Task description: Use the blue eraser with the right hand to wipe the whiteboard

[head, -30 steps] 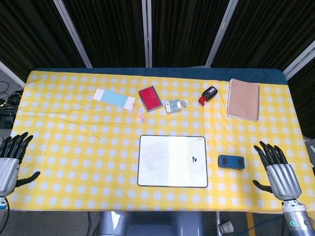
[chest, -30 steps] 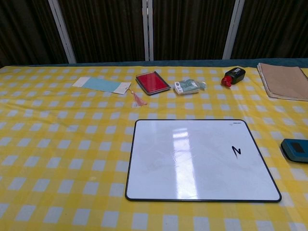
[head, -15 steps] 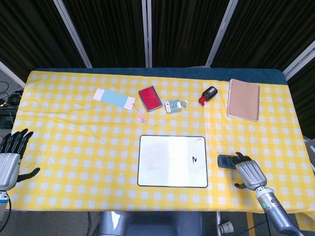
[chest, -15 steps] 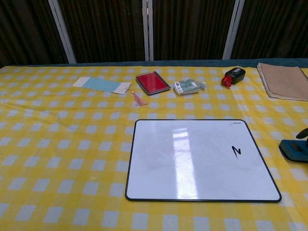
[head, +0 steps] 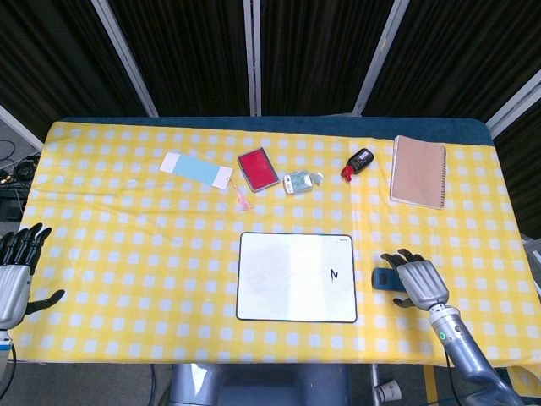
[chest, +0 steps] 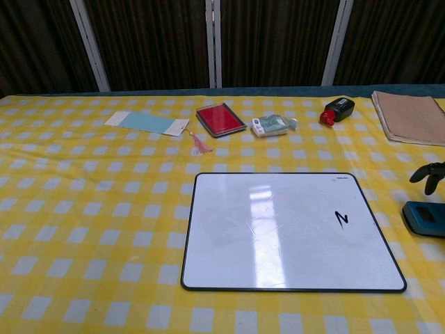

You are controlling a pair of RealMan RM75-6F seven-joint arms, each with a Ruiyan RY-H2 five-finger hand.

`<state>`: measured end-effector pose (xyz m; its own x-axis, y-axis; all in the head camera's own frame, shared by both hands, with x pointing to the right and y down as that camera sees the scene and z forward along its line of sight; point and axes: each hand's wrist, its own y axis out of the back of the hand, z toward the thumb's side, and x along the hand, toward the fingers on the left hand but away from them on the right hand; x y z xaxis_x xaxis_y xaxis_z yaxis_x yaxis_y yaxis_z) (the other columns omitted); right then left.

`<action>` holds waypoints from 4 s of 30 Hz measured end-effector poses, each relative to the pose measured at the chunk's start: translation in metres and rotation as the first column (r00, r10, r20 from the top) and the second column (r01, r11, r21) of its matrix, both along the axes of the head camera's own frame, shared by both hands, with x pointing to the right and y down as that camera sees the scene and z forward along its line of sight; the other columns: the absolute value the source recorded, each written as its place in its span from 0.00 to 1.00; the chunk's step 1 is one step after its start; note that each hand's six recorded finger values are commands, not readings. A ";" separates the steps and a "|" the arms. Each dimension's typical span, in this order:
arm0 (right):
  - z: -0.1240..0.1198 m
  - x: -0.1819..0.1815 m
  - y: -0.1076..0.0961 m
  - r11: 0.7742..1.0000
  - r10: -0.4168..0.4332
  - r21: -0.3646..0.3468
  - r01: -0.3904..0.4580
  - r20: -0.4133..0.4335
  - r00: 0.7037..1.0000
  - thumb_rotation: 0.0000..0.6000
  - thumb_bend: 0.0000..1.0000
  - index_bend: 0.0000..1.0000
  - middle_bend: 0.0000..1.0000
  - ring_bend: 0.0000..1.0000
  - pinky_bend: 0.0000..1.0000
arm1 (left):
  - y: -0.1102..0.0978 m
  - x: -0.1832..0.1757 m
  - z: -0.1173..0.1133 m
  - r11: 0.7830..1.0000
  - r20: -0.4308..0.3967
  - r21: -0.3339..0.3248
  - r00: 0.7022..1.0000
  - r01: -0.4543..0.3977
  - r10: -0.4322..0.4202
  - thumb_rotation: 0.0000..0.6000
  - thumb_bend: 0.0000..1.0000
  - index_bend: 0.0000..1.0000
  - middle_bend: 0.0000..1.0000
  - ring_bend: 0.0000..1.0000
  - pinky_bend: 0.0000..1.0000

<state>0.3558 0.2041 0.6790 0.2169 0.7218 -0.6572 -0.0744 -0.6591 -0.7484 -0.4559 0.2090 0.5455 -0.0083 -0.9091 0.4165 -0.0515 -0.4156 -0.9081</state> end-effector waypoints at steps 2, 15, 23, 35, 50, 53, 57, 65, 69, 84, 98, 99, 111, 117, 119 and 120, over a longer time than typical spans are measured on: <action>-0.001 -0.002 -0.001 1.000 -0.009 0.003 0.009 -0.004 1.000 1.00 0.00 0.23 0.31 0.17 0.32 | 0.000 0.000 0.000 1.000 0.000 0.000 1.000 0.000 0.000 1.00 0.00 0.00 0.00 0.00 0.00; 0.018 -0.004 0.000 0.999 -0.032 0.016 0.032 -0.041 0.999 1.00 0.11 0.39 0.47 0.34 0.50 | -0.001 0.001 -0.001 1.000 -0.012 0.000 1.000 -0.005 0.005 1.00 0.00 0.00 0.00 0.00 0.00; 0.006 -0.018 -0.005 0.996 -0.040 0.086 0.037 0.031 0.999 1.00 0.28 0.52 0.59 0.46 0.62 | -0.002 0.000 0.001 1.000 -0.010 -0.003 1.000 -0.003 0.003 1.00 0.00 0.00 0.00 0.00 0.00; 0.000 -0.095 -0.038 0.975 -0.212 0.086 0.203 0.111 0.971 1.00 0.35 0.52 0.59 0.46 0.63 | -0.007 -0.005 0.009 1.000 0.005 -0.024 1.000 0.020 -0.020 1.00 0.00 0.00 0.00 0.00 0.00; 0.029 -0.170 -0.061 0.949 -0.315 0.023 0.315 0.033 0.948 1.00 0.43 0.55 0.60 0.48 0.65 | -0.010 -0.009 0.017 0.998 0.014 -0.048 0.999 0.039 -0.039 1.00 0.00 0.00 0.00 0.00 0.00; 0.033 -0.168 -0.063 0.951 -0.310 0.018 0.309 0.015 0.951 1.00 0.44 0.56 0.61 0.48 0.65 | -0.010 -0.008 0.016 0.998 0.011 -0.045 0.999 0.036 -0.035 1.00 0.00 0.00 0.00 0.00 0.00; 0.037 -0.162 -0.061 0.952 -0.307 0.002 0.307 -0.004 0.952 1.00 0.46 0.57 0.62 0.50 0.68 | -0.009 -0.008 0.013 0.999 0.003 -0.041 0.999 0.034 -0.034 1.00 0.00 0.00 0.00 0.00 0.00; 0.035 -0.159 -0.031 0.935 -0.346 -0.072 0.348 0.039 0.938 1.00 0.52 0.63 0.67 0.55 0.74 | -0.008 -0.009 0.009 0.999 -0.009 -0.033 0.999 0.034 -0.035 1.00 0.00 0.00 0.00 0.00 0.00; 0.027 -0.160 -0.015 0.919 -0.375 -0.105 0.381 0.073 0.924 1.00 0.54 0.63 0.67 0.56 0.74 | -0.008 -0.009 0.008 0.999 -0.010 -0.033 0.999 0.034 -0.034 1.00 0.00 0.00 0.00 0.00 0.00; 0.030 -0.140 -0.031 0.910 -0.413 -0.042 0.412 -0.017 0.911 1.00 0.55 0.64 0.68 0.56 0.74 | -0.009 -0.009 0.008 0.999 -0.009 -0.032 0.999 0.035 -0.035 1.00 0.00 0.00 0.00 0.00 0.00; 0.035 -0.126 -0.057 0.913 -0.403 0.016 0.408 -0.130 0.906 1.00 0.58 0.65 0.69 0.57 0.75 | -0.008 -0.007 0.009 0.999 -0.010 -0.034 1.000 0.028 -0.028 1.00 0.00 0.00 0.00 0.00 0.00; 0.035 -0.127 -0.055 0.911 -0.407 0.011 0.411 -0.128 0.905 1.00 0.59 0.65 0.69 0.57 0.75 | -0.008 -0.007 0.009 0.999 -0.010 -0.034 1.000 0.027 -0.028 1.00 0.00 0.00 0.00 0.00 0.00; 0.016 -0.143 -0.010 0.848 -0.529 -0.078 0.524 -0.062 0.847 1.00 0.65 0.66 0.70 0.57 0.75 | -0.008 -0.006 0.009 0.999 -0.007 -0.037 1.000 0.025 -0.025 1.00 0.00 0.00 0.00 0.00 0.00; 0.011 -0.145 -0.003 0.830 -0.558 -0.077 0.553 -0.065 0.827 1.00 0.65 0.66 0.70 0.57 0.75 | -0.008 -0.006 0.008 0.999 -0.009 -0.035 1.000 0.025 -0.025 1.00 0.00 0.00 0.00 0.00 0.00; 0.015 -0.142 -0.009 0.838 -0.546 -0.068 0.542 -0.084 0.834 1.00 0.65 0.66 0.70 0.57 0.75 | -0.008 -0.006 0.008 0.999 -0.009 -0.035 1.000 0.025 -0.025 1.00 0.00 0.00 0.00 0.00 0.00; 0.017 -0.140 -0.012 0.842 -0.540 -0.063 0.536 -0.095 0.836 1.00 0.65 0.66 0.70 0.57 0.75 | -0.008 -0.006 0.008 0.999 -0.009 -0.035 1.000 0.025 -0.026 1.00 0.00 0.00 0.00 0.00 0.00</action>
<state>0.2162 0.1916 0.6958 0.4936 0.4889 -0.7193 -0.5008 -0.5164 -0.6946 -0.4623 0.2010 0.5539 -0.0271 -0.8934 0.4485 -0.0713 -0.4458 -0.8923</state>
